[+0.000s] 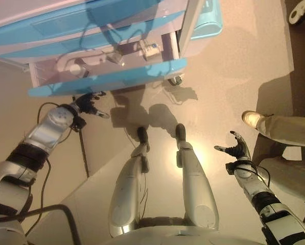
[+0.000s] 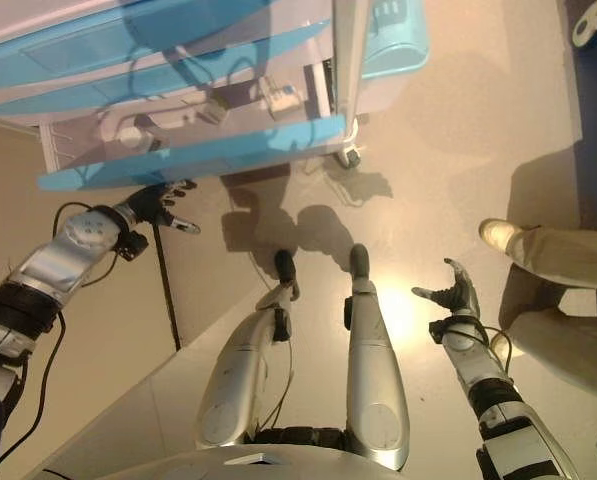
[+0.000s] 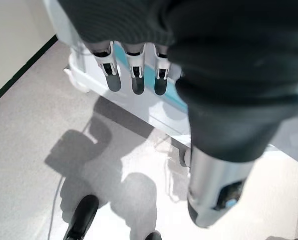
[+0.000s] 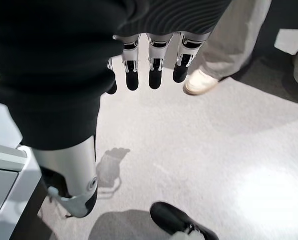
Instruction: Open the drawer and pick up the medicine
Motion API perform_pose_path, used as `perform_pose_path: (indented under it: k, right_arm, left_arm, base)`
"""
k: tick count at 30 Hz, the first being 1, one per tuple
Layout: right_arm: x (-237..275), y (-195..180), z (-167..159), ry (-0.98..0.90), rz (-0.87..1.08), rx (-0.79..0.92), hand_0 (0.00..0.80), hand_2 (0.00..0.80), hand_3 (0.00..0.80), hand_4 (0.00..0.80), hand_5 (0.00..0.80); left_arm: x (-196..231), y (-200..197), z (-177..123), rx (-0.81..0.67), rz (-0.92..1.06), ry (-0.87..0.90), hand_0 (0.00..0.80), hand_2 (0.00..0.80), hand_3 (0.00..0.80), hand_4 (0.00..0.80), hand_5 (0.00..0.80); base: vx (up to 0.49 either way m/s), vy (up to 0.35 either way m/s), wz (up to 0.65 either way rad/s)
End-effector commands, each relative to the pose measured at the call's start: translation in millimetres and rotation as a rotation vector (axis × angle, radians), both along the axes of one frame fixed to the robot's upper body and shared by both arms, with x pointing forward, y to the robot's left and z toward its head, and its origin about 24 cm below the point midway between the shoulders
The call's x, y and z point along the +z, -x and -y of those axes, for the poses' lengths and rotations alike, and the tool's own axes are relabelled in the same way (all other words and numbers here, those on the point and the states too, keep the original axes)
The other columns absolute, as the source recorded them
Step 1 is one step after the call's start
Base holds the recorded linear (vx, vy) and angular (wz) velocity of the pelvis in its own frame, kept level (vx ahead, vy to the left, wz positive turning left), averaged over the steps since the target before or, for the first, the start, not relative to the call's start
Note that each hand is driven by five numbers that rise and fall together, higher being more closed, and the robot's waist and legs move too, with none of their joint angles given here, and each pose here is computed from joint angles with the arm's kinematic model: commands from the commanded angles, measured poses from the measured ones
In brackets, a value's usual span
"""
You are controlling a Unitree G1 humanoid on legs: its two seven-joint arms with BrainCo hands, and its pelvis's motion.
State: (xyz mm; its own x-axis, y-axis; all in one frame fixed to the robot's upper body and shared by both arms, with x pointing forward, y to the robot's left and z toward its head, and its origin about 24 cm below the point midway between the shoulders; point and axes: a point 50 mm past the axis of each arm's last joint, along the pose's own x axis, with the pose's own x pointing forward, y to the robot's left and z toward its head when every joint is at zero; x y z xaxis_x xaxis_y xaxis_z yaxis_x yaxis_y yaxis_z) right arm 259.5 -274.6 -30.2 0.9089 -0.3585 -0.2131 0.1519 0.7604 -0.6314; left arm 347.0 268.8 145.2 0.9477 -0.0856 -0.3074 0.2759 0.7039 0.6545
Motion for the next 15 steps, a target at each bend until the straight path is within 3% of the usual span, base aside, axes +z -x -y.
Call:
perform_pose_path:
  k: [1,6,10,15]
  right_arm:
    - [0,17,12,0.073,-0.033,0.055,0.0,0.0,0.0,0.0,0.0]
    - [2,17,10,0.103,-0.045,0.107,0.0,0.0,0.0,0.0,0.0]
    - [-4,18,0,0.109,-0.063,0.14,0.0,0.0,0.0,0.0,0.0]
    - [-12,19,-17,0.09,-0.062,0.187,0.0,0.0,0.0,0.0,0.0]
  left_arm:
    - [76,-7,-41,0.185,0.246,0.07,0.0,0.0,0.0,0.0,0.0]
    - [114,-12,-67,0.37,0.387,0.16,0.0,0.0,0.0,0.0,0.0]
    - [152,-7,-88,0.612,0.659,0.15,0.0,0.0,0.0,0.0,0.0]
    - [188,-2,-83,0.771,0.948,0.13,0.0,0.0,0.0,0.0,0.0]
  base:
    - [0.051,0.153,-0.19]
    - [0.027,0.124,-0.2]
    - [0.037,0.059,-0.1]
    - [-0.002,-0.034,-0.04]
